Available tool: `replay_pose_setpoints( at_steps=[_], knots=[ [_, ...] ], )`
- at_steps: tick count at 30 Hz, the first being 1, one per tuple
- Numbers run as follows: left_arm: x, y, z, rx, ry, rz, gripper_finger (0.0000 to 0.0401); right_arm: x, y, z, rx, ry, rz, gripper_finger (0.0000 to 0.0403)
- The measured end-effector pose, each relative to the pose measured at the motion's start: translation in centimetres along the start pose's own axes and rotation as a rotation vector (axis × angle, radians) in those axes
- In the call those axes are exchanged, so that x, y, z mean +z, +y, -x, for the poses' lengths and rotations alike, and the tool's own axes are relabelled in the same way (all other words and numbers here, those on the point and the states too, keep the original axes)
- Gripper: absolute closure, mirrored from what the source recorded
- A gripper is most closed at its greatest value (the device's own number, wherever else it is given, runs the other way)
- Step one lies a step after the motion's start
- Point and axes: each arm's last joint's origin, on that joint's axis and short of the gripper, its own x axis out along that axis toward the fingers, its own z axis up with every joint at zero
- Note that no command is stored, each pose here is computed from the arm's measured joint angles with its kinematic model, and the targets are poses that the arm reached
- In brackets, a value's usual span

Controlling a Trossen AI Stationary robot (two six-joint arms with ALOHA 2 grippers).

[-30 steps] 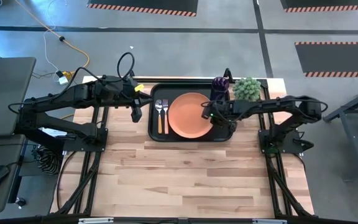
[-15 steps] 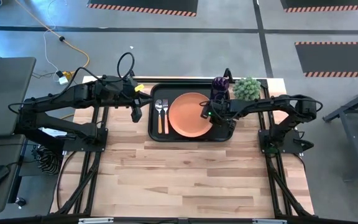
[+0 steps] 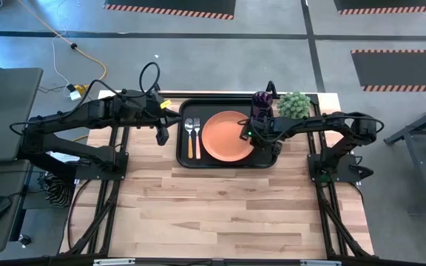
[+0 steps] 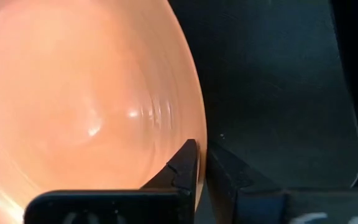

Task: Pick and place plate/cup/fork/spoon on tray
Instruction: Put the orange plate on the black serving tray to the bottom left of the purple glass, then return to Home Position

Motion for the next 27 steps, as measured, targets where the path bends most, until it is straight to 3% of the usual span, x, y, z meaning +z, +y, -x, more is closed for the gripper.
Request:
replay_pose_setpoints(
  at_steps=[19,27],
  knots=[
    [0.0,0.0,0.0,0.0,0.0,0.0,0.0337,0.0,-0.4,0.3,-0.029,0.026,0.032,0.0323],
    [0.0,0.0,0.0,0.0,-0.002,0.003,0.0337,-0.3,-0.4,2.8,0.071,0.01,0.098,0.0323]
  ],
)
